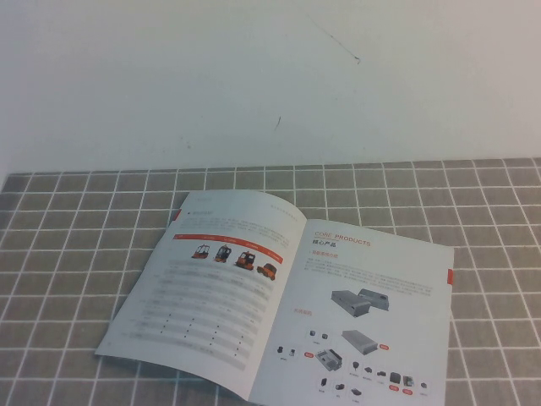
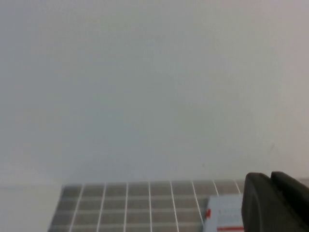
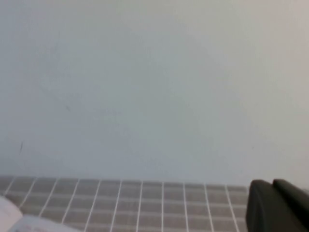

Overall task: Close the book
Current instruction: 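Close the open booklet and leave it lying on the table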

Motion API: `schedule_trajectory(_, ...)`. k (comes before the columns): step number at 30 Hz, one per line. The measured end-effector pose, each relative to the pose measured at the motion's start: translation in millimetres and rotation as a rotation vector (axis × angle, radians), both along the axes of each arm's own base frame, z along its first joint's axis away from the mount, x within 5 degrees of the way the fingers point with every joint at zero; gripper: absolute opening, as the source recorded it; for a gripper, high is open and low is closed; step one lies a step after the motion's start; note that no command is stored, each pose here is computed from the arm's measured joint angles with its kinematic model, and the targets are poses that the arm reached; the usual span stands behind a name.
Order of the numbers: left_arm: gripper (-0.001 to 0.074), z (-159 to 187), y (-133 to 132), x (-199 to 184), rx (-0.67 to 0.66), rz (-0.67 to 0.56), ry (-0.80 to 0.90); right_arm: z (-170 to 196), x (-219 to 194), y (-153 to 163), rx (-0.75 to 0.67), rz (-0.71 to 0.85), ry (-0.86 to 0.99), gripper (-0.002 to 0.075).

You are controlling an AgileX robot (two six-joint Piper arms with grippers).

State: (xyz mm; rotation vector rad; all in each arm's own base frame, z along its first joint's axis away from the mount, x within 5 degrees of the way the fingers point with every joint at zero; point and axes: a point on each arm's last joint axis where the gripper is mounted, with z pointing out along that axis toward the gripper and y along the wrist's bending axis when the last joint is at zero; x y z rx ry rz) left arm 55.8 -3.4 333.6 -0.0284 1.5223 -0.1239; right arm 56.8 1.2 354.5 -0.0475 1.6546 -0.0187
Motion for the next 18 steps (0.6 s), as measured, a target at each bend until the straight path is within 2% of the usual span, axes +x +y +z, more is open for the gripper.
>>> schedule_trajectory(5, -0.0004, 4.4, -7.1, 37.5, -0.055, -0.048, 0.285, 12.0, 45.0, 11.3, -0.038, 0.131, 0.275, -0.0003)
schedule_trajectory(9, -0.0004, -10.0, -18.7, 69.0, -0.066, -0.148, 0.517, -3.1, 90.0, 28.0, -0.020, 0.325, 0.430, -0.0003)
schedule_trajectory(14, -0.0004, -33.0, -31.5, 102.6, -0.110, -0.258, 0.679, -47.2, 150.2, 46.3, 0.049, 0.535, 0.630, -0.0003)
schedule_trajectory(18, -0.0004, -47.7, -43.4, 121.0, -0.169, -0.372, 0.776, -91.7, 185.9, 63.1, 0.109, 0.620, 0.774, -0.0003)
